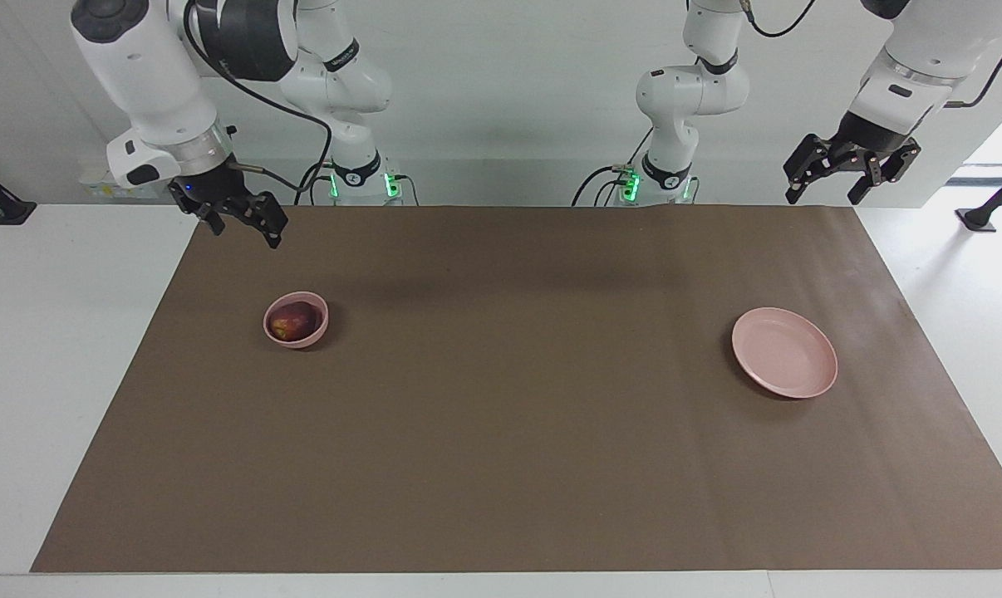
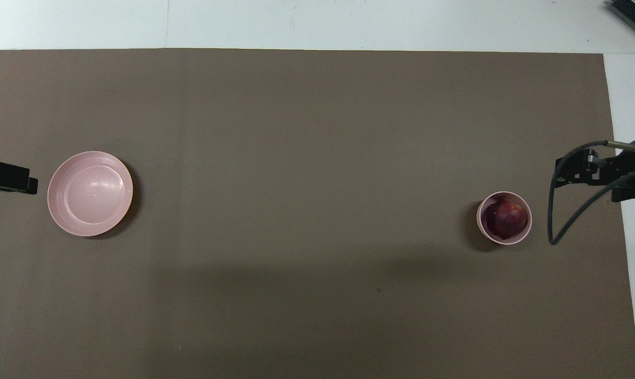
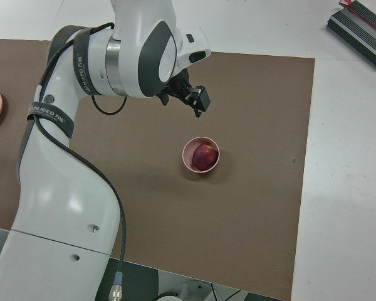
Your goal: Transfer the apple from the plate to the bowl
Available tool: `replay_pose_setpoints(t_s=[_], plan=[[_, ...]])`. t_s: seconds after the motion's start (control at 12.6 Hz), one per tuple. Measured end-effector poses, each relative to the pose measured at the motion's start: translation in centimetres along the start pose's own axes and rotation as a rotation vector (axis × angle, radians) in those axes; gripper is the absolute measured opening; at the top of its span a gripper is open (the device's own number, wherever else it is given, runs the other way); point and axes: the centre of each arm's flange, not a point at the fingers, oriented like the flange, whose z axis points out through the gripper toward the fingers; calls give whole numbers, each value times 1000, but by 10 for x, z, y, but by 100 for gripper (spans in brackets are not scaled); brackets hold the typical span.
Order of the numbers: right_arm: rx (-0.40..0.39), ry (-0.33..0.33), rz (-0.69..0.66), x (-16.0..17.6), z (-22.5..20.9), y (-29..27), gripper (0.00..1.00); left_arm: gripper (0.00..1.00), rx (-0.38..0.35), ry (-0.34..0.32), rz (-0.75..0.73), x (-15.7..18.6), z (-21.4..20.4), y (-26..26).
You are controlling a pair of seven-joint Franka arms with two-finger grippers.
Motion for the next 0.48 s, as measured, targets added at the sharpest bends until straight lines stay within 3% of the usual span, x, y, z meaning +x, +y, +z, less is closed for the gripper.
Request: replay_pose_setpoints(t_s=[0.16, 0.48], plan=[[4, -32, -1, -10, -19, 1, 100, 100, 0, 0, 0, 0, 0, 0], [13, -26, -3, -13, -32, 1, 100, 100, 0, 0, 0, 0, 0, 0]])
